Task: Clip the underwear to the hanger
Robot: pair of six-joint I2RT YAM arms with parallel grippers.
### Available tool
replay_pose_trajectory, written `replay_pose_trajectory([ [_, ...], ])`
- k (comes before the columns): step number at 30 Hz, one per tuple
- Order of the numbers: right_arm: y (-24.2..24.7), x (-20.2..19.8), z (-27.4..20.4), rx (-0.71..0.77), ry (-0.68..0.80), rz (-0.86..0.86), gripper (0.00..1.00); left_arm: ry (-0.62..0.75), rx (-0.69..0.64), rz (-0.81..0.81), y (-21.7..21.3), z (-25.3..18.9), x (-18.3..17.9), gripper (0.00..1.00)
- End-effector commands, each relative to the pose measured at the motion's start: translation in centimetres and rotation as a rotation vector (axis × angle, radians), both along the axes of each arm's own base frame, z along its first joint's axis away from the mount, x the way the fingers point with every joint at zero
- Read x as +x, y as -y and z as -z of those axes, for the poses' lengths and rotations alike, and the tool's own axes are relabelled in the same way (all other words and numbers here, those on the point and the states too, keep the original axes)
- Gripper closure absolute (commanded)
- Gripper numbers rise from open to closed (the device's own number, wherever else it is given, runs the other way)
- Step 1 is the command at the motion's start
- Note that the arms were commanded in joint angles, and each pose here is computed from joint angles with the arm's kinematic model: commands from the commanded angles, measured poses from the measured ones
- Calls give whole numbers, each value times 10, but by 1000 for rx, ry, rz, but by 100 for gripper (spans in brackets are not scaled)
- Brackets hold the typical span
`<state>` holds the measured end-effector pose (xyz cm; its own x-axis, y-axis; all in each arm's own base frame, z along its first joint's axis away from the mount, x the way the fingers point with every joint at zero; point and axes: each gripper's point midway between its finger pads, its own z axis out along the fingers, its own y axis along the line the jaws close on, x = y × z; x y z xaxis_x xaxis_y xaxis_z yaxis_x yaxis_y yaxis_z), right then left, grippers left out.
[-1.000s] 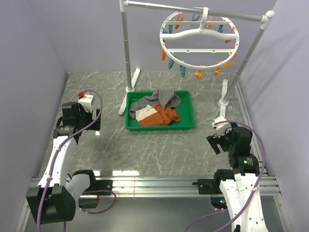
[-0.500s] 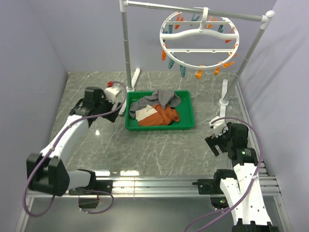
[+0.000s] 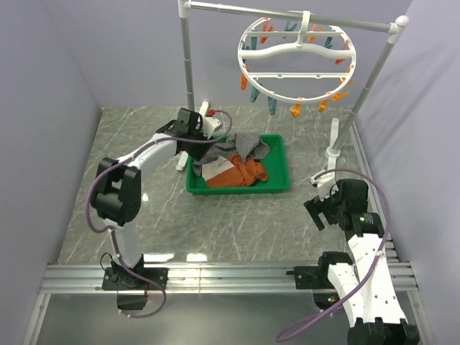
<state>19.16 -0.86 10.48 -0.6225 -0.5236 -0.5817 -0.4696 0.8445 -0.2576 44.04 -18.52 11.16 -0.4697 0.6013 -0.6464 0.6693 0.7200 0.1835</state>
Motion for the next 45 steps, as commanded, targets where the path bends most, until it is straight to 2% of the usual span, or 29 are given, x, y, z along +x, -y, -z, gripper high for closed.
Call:
replay_pose_trajectory([
  [1, -3, 10, -18, 14, 40, -3, 0, 38, -8, -11, 9, -11, 24, 40],
  [8, -5, 16, -14, 17, 21, -17, 0, -11, 28, -27, 17, 28, 38, 40],
  [16, -9, 23, -13, 38, 11, -20, 0, -88, 10, -19, 25, 56, 32, 40],
  [18, -10, 24, -15, 44, 10, -21, 0, -108, 13, -16, 26, 63, 32, 47],
  [20, -11, 25, -16, 47, 8, -21, 0, -117, 4, -14, 29, 64, 33, 60],
  [21, -11, 25, -18, 48, 11, -22, 0, -125, -4, -10, 31, 63, 33, 67],
  [22, -11, 26, -19, 47, 15, -25, 0, -138, 0, -3, 32, 63, 31, 80],
  [24, -12, 26, -22, 51, 16, -26, 0, -128, -34, 6, 39, 49, 36, 96],
  [25, -13, 27, -23, 53, 19, -26, 0, -119, -44, 9, 41, 42, 38, 100],
  [28, -15, 28, -28, 59, 26, -32, 0, -66, -101, 29, 50, 3, 43, 100],
  [31, -17, 29, -33, 66, 28, -38, 0, 37, -155, 30, 54, -60, 48, 100],
  [35, -20, 29, -37, 71, 33, -50, 0, 109, -186, 34, 50, -113, 41, 100],
  [40, -24, 27, -40, 76, 29, -78, 0, 123, -240, 72, 50, -158, 10, 100],
  [45, -28, 26, -44, 82, 30, -112, 0, 121, -292, 132, 49, -186, -29, 100],
])
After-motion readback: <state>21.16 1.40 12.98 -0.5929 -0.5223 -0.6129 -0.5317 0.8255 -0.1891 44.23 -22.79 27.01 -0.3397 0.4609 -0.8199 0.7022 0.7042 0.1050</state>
